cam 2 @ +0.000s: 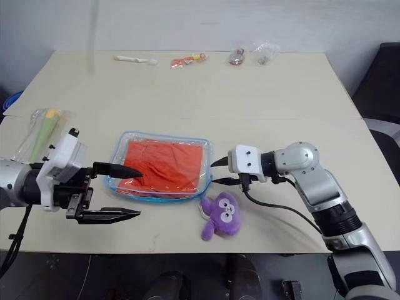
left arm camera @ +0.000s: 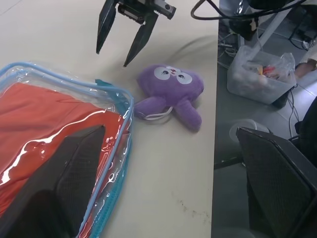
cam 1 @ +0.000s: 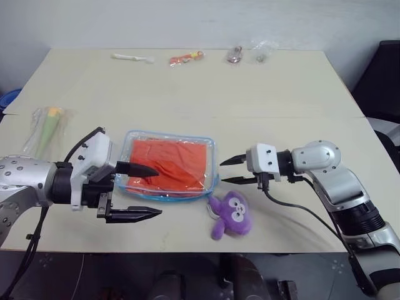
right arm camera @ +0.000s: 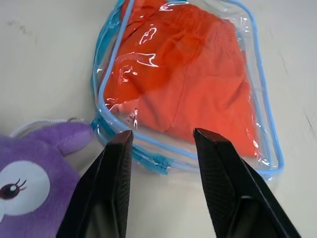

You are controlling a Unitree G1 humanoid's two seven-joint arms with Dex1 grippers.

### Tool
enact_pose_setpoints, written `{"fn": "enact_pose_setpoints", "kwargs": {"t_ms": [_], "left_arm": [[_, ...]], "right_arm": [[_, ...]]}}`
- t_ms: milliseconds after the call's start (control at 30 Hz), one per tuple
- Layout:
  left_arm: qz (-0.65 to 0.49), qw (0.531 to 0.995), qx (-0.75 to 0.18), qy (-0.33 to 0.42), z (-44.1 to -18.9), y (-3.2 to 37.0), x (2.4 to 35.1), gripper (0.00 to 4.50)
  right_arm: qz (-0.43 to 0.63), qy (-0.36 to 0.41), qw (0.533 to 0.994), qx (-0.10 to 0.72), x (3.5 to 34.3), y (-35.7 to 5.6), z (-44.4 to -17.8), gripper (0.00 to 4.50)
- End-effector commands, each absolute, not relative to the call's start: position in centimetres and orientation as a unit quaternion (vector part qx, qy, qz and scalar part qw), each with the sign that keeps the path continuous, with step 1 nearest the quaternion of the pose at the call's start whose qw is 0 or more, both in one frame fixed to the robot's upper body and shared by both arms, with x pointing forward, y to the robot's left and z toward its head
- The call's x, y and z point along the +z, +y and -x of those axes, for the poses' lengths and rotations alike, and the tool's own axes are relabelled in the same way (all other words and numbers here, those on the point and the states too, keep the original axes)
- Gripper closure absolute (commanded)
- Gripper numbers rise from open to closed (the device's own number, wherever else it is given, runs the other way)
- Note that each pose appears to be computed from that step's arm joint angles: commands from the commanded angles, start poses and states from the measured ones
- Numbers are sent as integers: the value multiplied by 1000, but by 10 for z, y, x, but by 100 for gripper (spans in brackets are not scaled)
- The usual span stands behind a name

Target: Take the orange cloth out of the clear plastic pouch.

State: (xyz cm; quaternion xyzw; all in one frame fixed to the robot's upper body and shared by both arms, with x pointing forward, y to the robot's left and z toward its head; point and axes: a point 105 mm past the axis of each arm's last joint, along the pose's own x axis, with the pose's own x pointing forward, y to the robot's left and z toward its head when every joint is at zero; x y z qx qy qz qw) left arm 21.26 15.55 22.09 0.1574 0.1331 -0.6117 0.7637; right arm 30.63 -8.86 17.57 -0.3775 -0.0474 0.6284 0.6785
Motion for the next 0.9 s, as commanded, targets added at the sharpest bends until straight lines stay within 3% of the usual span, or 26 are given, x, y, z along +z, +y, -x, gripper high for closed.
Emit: {"fn": "enact_pose_setpoints", "kwargs": {"t_ms": [33, 167, 467, 700, 900], "left_arm": [[-177, 764, -610, 109, -209, 153, 228, 0], [-178, 765, -610, 106, -210, 151, 227, 0], [-181, 762, -613, 102, -210, 148, 227, 0], [-182, 756, -619, 104, -209, 146, 226, 0], [-182, 760, -615, 103, -210, 147, 228, 0]], "right_arm": [[426, -89, 650, 624, 182, -84, -303, 240], [458, -111, 618, 630, 174, -80, -298, 240], [437, -113, 624, 638, 174, -72, -296, 240], [464, -120, 601, 639, 166, -68, -294, 240], [364, -81, 684, 628, 187, -74, -303, 240]]}}
